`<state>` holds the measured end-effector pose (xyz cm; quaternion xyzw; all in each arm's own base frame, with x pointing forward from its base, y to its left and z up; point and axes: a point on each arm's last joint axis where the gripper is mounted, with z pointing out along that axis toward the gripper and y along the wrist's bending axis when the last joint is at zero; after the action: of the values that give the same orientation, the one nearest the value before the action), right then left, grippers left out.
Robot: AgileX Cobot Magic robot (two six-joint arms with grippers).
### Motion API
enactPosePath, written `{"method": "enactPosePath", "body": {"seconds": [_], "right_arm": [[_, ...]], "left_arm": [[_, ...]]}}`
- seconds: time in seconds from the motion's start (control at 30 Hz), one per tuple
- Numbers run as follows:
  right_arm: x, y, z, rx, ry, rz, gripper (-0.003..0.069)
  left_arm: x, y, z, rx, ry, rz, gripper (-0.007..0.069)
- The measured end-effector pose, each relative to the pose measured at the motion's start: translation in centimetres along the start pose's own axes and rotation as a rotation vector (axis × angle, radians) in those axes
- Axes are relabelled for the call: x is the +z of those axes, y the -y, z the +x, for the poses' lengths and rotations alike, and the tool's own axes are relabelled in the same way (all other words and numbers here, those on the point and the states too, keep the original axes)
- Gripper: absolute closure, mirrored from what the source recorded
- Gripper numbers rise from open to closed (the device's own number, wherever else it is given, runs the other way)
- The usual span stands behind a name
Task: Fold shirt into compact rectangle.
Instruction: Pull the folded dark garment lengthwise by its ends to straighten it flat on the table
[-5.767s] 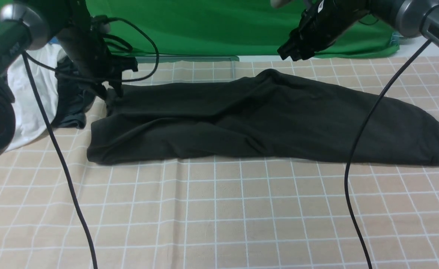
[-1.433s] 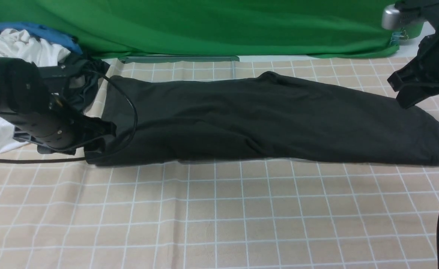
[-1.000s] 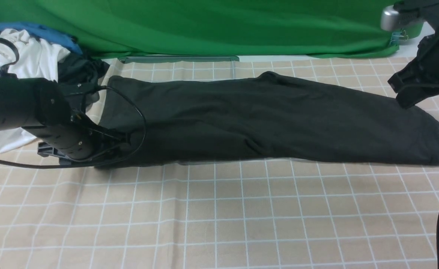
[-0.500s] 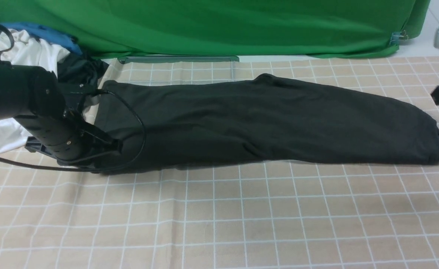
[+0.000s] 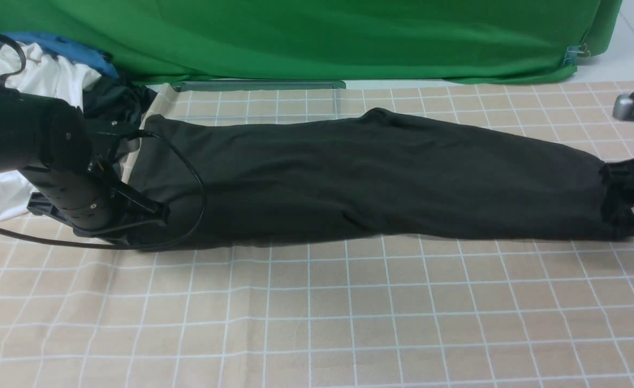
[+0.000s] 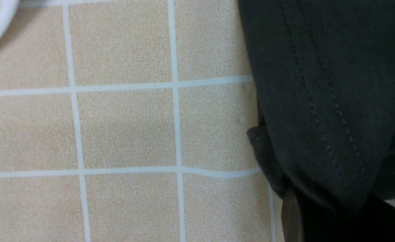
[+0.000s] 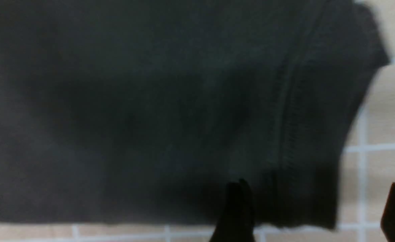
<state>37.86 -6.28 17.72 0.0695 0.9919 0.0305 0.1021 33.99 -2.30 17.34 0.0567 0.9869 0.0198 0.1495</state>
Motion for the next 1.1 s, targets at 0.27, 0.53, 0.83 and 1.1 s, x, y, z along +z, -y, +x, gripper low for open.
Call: {"method": "enactPosePath", "body": {"seconds": [0.27, 0.53, 0.83, 1.1], "right_arm": [[1.3, -0.2, 0.0, -0.045, -0.029, -0.015, 0.0558], [-4.0, -0.1, 1.7, -0.115, -0.095, 0.034, 0.0568], [-6.6, -0.1, 6.9, -0.097, -0.242, 0.073, 0.0568], [-4.3, 0.3, 9.1, -0.091, -0.266, 0.103, 0.0566]], "left_arm": [[-0.8, 0.1, -0.5, -0.028, -0.035, 0.018, 0.0589], [-4.6, -0.1, -0.8, -0.026, -0.041, 0.013, 0.0589], [-7.8, -0.1, 5.1, -0.028, -0.201, 0.014, 0.0589], [-5.6, 0.2, 9.1, -0.024, -0.347, 0.019, 0.0585]]}}
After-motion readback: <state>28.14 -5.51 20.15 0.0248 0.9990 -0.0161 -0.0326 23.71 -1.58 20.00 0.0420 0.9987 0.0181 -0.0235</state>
